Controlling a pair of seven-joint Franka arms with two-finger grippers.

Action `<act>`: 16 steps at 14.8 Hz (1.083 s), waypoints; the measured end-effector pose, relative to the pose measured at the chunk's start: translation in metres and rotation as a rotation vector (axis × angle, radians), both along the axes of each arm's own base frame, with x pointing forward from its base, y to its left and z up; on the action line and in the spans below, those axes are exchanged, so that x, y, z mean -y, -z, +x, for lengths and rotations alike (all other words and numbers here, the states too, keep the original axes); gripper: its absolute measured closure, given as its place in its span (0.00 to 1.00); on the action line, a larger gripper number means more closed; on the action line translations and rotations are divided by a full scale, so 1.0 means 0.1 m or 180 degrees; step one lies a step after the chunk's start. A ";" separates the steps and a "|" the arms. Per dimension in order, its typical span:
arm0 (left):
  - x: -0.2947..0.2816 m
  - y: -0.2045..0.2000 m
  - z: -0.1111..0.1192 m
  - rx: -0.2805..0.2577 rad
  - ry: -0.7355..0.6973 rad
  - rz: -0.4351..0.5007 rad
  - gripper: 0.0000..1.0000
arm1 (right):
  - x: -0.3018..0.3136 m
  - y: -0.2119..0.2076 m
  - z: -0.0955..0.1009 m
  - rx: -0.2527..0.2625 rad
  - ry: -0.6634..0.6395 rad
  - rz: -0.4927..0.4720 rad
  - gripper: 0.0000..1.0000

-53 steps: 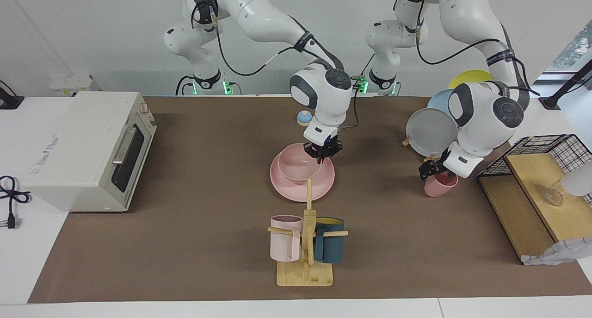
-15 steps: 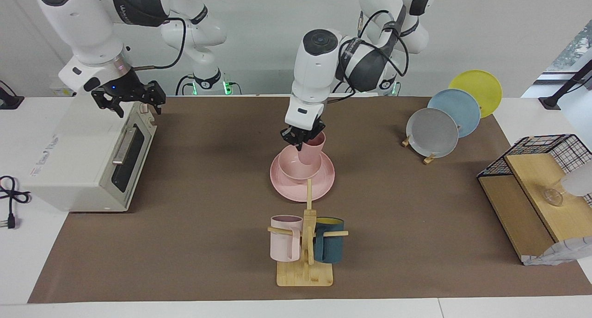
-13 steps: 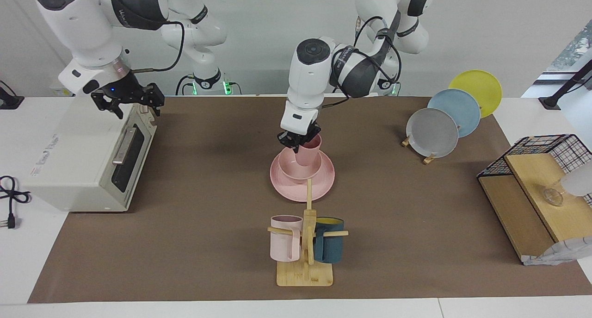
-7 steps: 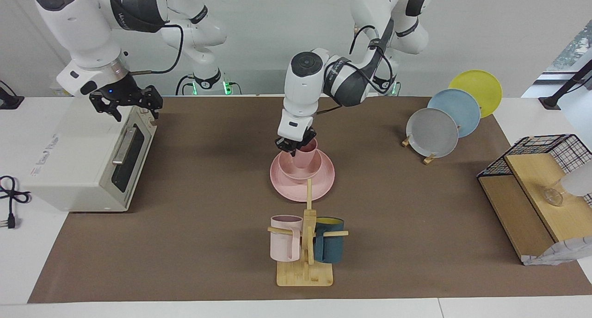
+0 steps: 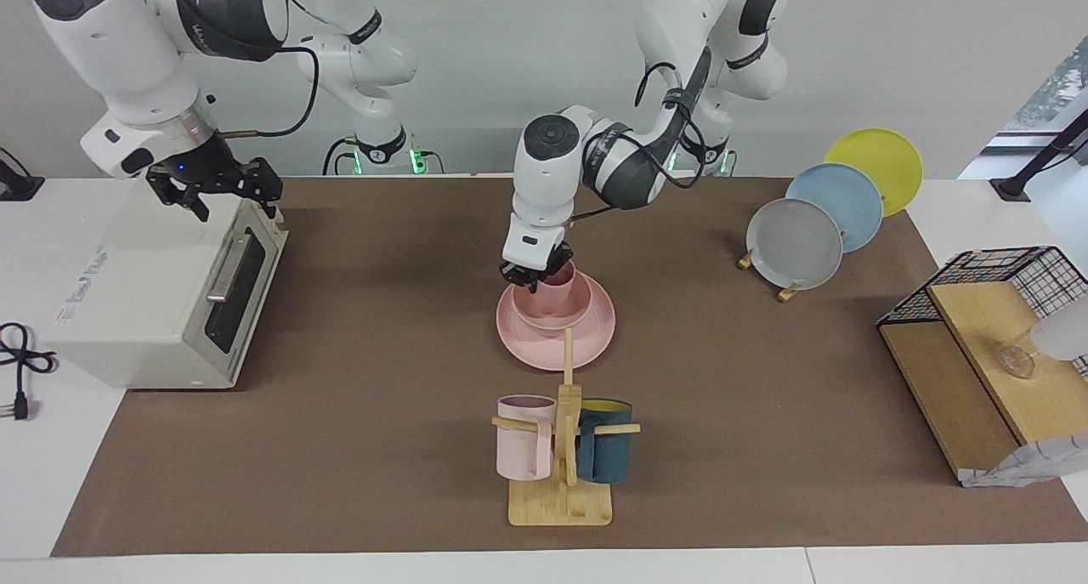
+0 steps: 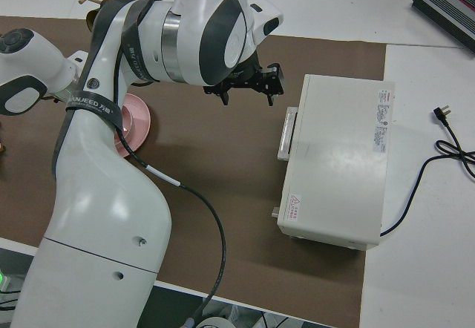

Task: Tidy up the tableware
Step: 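Lower the pink cup into the pink bowl with the left gripper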

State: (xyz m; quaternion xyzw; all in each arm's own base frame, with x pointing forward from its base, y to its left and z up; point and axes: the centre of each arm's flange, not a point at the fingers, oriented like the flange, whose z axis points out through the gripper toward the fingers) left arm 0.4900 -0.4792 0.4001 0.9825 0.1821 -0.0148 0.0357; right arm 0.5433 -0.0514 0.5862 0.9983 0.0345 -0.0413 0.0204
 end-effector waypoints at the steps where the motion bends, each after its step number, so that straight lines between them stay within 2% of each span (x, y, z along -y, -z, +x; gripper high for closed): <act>1: 0.00 0.03 0.00 0.0006 -0.0001 -0.0005 0.96 | 0.00 0.00 0.00 0.0000 0.0000 0.0000 0.00; 12: -0.01 0.16 -0.02 0.0041 -0.0008 -0.0035 0.95 | -0.02 0.00 -0.01 -0.0018 -0.0009 0.0004 0.00; 13: -0.02 0.16 -0.02 0.0041 -0.0009 -0.0035 0.90 | -0.02 0.00 -0.01 -0.0018 -0.0008 0.0004 0.00; 16: -0.02 0.17 -0.01 0.0040 -0.0014 -0.0031 0.57 | -0.02 0.00 -0.01 -0.0017 -0.0008 0.0004 0.00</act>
